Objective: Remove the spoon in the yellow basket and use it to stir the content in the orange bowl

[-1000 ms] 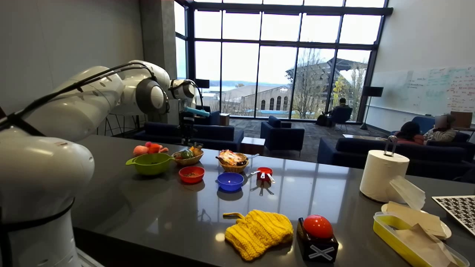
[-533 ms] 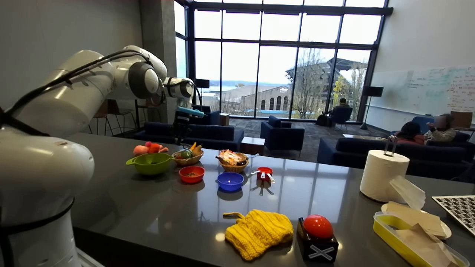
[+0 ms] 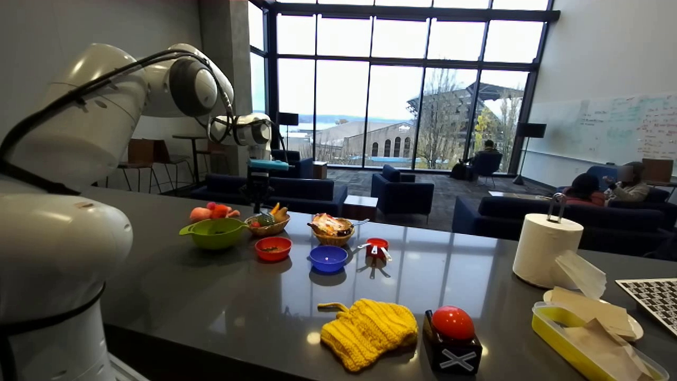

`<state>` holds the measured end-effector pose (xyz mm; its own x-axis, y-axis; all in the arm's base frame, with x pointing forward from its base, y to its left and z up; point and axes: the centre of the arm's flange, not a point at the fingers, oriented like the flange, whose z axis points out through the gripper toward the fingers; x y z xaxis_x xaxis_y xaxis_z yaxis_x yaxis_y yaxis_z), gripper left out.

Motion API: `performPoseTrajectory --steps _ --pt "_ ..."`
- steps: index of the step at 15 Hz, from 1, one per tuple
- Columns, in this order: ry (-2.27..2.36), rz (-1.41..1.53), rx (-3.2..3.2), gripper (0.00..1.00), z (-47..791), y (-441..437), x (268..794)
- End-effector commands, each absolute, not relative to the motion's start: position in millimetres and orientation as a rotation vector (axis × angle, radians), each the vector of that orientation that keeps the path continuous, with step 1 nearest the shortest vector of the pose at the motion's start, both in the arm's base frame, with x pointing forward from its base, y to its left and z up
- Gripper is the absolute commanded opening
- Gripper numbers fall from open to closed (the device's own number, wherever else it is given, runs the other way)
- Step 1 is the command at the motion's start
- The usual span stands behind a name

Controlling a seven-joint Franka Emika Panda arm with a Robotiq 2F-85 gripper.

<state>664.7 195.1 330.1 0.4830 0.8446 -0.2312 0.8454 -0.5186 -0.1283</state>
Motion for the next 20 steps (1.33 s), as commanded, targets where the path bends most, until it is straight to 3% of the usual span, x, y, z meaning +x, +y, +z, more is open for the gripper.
performPoseTrajectory --steps 1,10,20 --pt "1.498 -0.326 2.637 0.01 316.7 171.5 589.5" --pt "1.528 -0.114 2.534 0.01 284.8 154.8 560.2" --pt "1.646 -0.02 2.501 0.01 291.1 150.8 614.8"
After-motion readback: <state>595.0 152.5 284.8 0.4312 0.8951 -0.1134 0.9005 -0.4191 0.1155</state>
